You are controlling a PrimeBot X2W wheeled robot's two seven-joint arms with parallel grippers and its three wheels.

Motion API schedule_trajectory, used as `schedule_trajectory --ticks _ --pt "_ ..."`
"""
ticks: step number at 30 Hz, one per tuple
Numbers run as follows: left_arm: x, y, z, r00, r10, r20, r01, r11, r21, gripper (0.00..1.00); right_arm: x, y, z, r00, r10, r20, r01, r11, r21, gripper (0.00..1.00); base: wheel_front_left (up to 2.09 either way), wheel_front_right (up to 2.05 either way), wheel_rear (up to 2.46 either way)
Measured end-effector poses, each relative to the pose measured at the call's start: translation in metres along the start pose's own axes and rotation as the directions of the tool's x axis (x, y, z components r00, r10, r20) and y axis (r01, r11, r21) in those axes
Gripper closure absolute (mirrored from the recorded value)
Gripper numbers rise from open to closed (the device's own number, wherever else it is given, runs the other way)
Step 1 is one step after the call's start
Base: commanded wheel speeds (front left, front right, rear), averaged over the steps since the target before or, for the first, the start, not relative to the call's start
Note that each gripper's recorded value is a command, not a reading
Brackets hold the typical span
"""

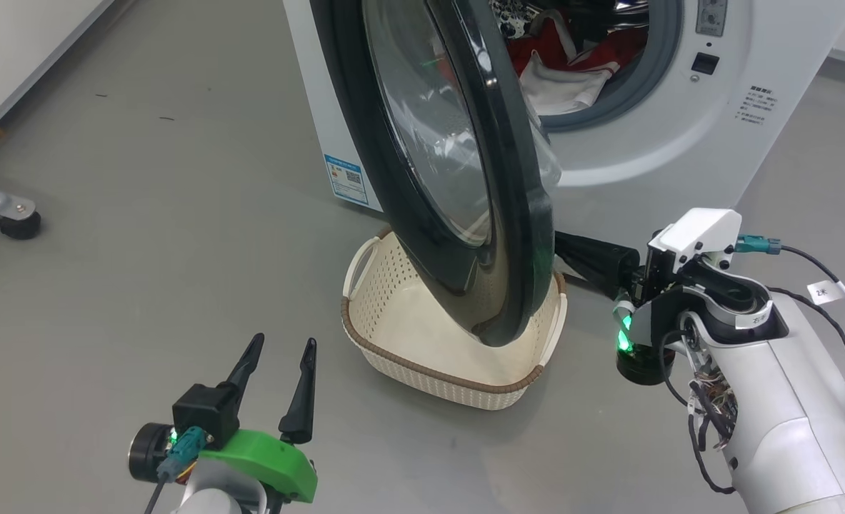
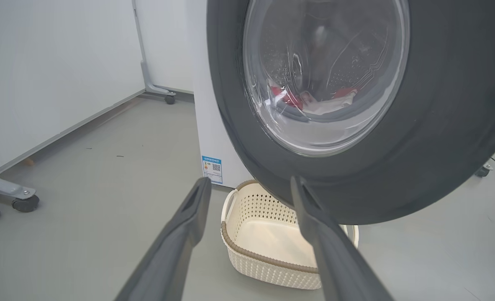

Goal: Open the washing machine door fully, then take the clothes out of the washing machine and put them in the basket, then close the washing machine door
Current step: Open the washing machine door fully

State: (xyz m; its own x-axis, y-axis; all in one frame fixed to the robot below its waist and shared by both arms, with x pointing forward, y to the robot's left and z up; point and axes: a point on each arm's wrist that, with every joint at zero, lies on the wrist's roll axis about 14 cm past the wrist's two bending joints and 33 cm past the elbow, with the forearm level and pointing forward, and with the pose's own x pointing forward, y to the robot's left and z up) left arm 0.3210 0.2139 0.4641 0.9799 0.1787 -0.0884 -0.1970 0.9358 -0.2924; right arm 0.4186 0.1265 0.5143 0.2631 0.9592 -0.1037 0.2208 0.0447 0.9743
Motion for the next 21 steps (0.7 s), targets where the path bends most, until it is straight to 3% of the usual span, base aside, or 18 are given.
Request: schedule_trajectory --ticks 21 --pt "-0.008 0.009 0.006 0.999 0.029 0.021 -0.029 1.000 0.001 0.00 0.032 0.003 -0.068 0.981 0.012 -0.192 -0.010 1.000 0.016 1.00 0.00 0.00 0.00"
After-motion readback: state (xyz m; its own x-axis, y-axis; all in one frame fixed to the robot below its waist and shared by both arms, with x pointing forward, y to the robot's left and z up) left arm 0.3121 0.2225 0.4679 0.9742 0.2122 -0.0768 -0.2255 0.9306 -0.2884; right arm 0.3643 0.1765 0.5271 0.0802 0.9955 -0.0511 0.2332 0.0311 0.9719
